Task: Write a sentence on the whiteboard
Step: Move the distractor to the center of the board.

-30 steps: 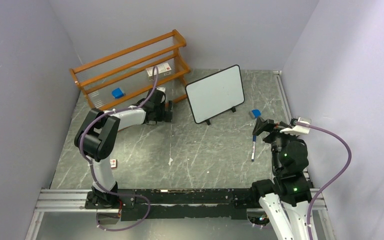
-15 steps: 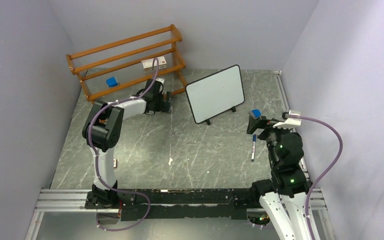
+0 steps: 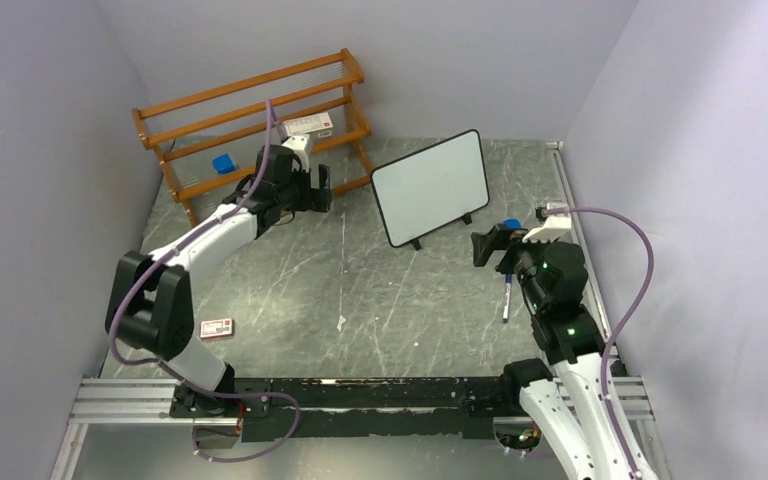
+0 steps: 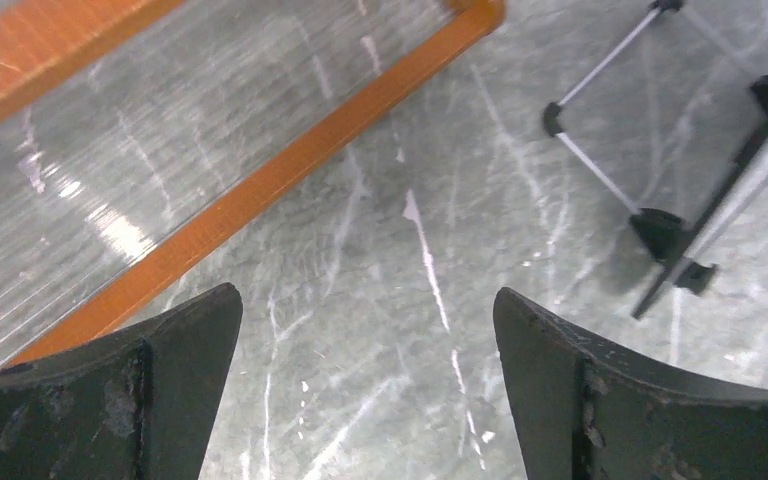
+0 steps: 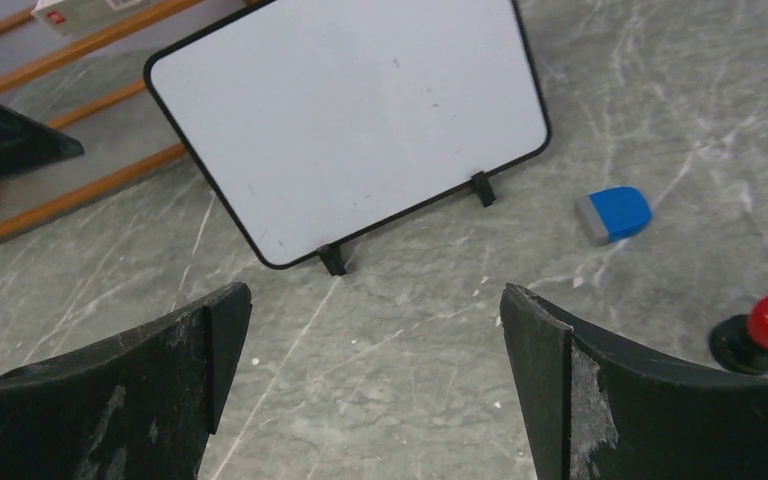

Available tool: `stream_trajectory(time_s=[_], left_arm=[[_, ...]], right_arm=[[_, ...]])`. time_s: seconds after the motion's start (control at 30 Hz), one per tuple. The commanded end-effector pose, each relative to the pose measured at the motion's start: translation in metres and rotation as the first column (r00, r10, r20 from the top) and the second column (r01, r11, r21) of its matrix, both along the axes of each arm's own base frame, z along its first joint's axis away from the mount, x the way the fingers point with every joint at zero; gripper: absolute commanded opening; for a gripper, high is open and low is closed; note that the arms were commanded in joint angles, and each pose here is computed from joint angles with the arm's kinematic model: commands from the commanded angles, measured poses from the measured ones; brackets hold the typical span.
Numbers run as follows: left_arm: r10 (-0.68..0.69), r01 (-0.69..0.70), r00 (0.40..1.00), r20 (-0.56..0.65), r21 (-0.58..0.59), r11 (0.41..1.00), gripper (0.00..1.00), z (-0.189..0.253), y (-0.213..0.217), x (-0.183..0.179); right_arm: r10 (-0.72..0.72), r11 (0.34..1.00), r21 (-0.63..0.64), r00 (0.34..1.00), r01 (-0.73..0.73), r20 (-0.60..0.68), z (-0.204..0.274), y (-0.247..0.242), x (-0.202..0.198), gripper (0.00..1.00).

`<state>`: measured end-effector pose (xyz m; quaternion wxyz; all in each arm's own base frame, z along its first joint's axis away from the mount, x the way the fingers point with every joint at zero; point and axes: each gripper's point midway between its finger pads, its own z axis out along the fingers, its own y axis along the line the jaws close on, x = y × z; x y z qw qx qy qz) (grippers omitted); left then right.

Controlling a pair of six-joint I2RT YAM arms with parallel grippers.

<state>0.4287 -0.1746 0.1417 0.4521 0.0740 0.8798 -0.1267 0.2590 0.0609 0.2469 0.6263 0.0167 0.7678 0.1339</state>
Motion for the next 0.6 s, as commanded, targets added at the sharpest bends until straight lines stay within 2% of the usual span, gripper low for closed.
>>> stream_trajectory(time_s=[0.0,0.1,0.2,0.37,0.57], left_arm=[[-0.06,0.059,0.998,-0.022,-0.053,0.997,1.0,0.021,-0.004,-0.027],[-0.074,0.074,0.997,-0.002,-0.031,0.997,1.0,0.039,0.005,-0.044],[-0.055,0.057,0.996,0.067,-0.023,0.998,1.0,0.06,0.017,-0.06],[0.012,-0.015,0.995,0.1,0.027,1.0,1.0,0.061,0.041,-0.084],[0.046,-0.059,0.986,0.163,0.074,0.996,1.0,0.058,0.055,-0.102]], right_arm=[[0.103,0.995,0.008,0.994,-0.103,-0.031,-0.009,0.021,0.009,1.0],[0.161,0.987,0.006,0.984,-0.161,-0.078,-0.023,0.033,0.018,1.0],[0.187,0.982,0.005,0.975,-0.188,-0.117,-0.037,0.04,0.032,1.0],[0.235,0.971,0.012,0.947,-0.238,-0.219,-0.069,0.053,0.054,0.99],[0.287,0.955,0.018,0.91,-0.295,-0.298,-0.099,0.077,0.078,0.91]])
